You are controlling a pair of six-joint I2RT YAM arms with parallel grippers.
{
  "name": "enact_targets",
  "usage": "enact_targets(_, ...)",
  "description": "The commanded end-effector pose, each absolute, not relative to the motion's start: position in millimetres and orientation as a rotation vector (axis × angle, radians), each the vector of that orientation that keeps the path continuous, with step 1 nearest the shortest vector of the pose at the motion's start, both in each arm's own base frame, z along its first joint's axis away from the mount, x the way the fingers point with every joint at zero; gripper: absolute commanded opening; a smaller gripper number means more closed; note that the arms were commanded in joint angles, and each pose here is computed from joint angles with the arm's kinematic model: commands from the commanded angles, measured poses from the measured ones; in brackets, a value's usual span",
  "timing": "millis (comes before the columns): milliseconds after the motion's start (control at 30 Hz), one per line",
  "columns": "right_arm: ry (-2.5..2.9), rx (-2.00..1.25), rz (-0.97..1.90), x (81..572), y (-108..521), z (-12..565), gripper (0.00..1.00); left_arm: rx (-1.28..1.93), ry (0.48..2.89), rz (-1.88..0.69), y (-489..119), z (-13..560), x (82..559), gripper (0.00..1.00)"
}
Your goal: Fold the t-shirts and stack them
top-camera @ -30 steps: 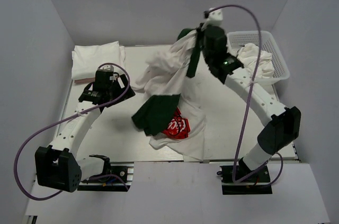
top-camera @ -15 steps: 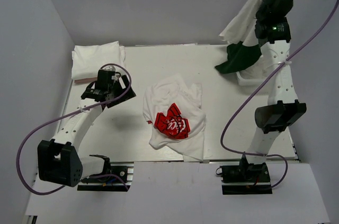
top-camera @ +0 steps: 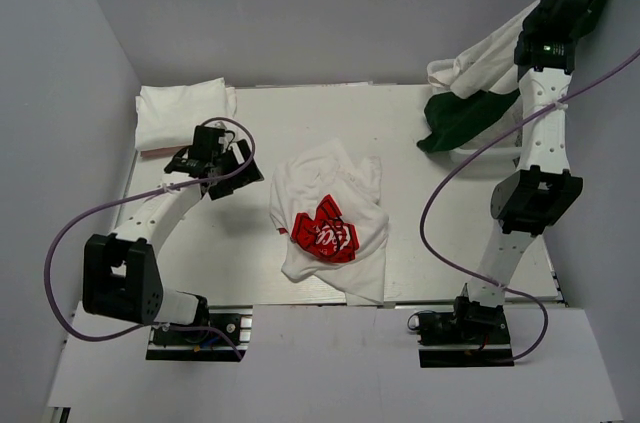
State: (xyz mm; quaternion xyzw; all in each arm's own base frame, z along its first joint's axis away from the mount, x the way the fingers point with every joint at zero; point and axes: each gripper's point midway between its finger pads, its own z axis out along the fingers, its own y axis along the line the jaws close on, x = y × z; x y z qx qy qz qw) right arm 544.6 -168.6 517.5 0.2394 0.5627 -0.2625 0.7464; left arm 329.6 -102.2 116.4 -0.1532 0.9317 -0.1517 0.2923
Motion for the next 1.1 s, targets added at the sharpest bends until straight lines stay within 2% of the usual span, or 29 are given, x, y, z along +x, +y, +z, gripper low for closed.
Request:
enact_targets(0, 0.747, 0.649, -0.615, 447, -186, 640, 0.00, -0.372, 2.412, -0.519, -119, 138, 346, 1.00)
enact_targets(200, 0.547, 0.612, -0.566, 401, -174, 693, 0.00, -0.358, 2.414, -0.614, -133, 128, 353, 1.00)
enact_targets(367, 0.591, 0.487, -0.556, 422, -161, 690, 0.00, -0.335, 2.336, -0.646, -136, 146, 349, 1.00)
enact_targets(467, 0.693, 0.348, -0.564, 447, -144, 672, 0.00, -0.305, 2.254, -0.650, -134, 167, 346, 1.00)
enact_targets(567, 0.843, 0.186, -0.579, 492, -123, 622, 0.00, -0.286, 2.219, -0.625, -128, 177, 341, 1.00)
enact_targets(900, 1.034, 0.128, -0.456, 550, -101, 555, 0.00, -0.306, 2.222, -0.565, -118, 175, 335, 1.00)
enact_targets(1067, 1.129, 0.201, -0.520, 569, -113, 510, 0.00, -0.325, 2.242, -0.532, -113, 174, 333, 1.00)
